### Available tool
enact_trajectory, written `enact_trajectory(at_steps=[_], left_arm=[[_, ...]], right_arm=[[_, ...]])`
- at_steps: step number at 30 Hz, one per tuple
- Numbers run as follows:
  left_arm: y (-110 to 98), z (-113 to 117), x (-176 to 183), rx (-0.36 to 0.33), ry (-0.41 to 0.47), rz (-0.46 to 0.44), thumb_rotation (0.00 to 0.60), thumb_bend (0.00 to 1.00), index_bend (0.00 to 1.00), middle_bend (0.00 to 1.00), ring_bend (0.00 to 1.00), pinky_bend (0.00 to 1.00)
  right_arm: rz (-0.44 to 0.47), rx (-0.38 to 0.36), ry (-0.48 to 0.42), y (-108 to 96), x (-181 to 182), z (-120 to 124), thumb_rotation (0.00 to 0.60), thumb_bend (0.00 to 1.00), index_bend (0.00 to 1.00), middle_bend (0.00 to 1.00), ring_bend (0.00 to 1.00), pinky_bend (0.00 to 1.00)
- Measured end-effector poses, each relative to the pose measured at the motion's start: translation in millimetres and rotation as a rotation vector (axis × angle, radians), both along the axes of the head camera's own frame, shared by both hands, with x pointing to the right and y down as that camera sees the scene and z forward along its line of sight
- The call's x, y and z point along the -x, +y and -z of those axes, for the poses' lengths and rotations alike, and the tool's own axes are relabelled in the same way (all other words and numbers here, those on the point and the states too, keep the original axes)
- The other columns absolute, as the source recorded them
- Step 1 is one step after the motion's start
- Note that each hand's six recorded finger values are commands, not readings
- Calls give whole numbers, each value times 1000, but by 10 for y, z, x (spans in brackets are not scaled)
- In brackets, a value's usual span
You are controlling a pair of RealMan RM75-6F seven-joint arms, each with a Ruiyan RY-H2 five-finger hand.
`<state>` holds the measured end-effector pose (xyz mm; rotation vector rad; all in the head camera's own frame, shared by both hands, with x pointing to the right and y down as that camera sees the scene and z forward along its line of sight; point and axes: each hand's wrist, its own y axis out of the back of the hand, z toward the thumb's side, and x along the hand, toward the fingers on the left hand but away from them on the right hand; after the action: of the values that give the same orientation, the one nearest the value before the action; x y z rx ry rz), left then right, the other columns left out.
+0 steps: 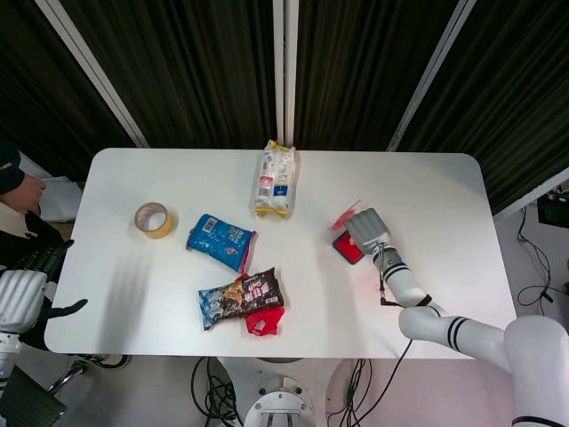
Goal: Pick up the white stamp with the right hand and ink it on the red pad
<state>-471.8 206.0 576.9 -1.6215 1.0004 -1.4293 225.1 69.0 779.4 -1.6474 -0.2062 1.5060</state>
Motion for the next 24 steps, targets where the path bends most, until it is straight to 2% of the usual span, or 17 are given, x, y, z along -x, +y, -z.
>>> enact_trajectory(at_steps=[4,8,17,20,24], left_arm=[[-4,17,6,-6,0,1,495,0,110,153,154,263],[-3,32,1,-8,-2,-1,495,0,110,153,153,263],[-1,12,-85,-3,8,-17,495,0,110,153,154,262],[5,10,-102,-2,7,-20,498,0,110,153,154,262],[24,-1,-113,2,8,-20,495,0,110,153,154,263]], right_arm=[[-16,4,-16,-2,-4,3,600,339,664,597,784,978],[-29,-11,-59,-30,10,115,600,338,664,597,784,978],[-30,-70,-172,-62,-28,625,600,338,665,601,784,978],[-25,-63,-169,28,-172,743,600,338,665,601,784,978],[-33,-20,-145,300,-429,714,600,338,667,601,784,978]])
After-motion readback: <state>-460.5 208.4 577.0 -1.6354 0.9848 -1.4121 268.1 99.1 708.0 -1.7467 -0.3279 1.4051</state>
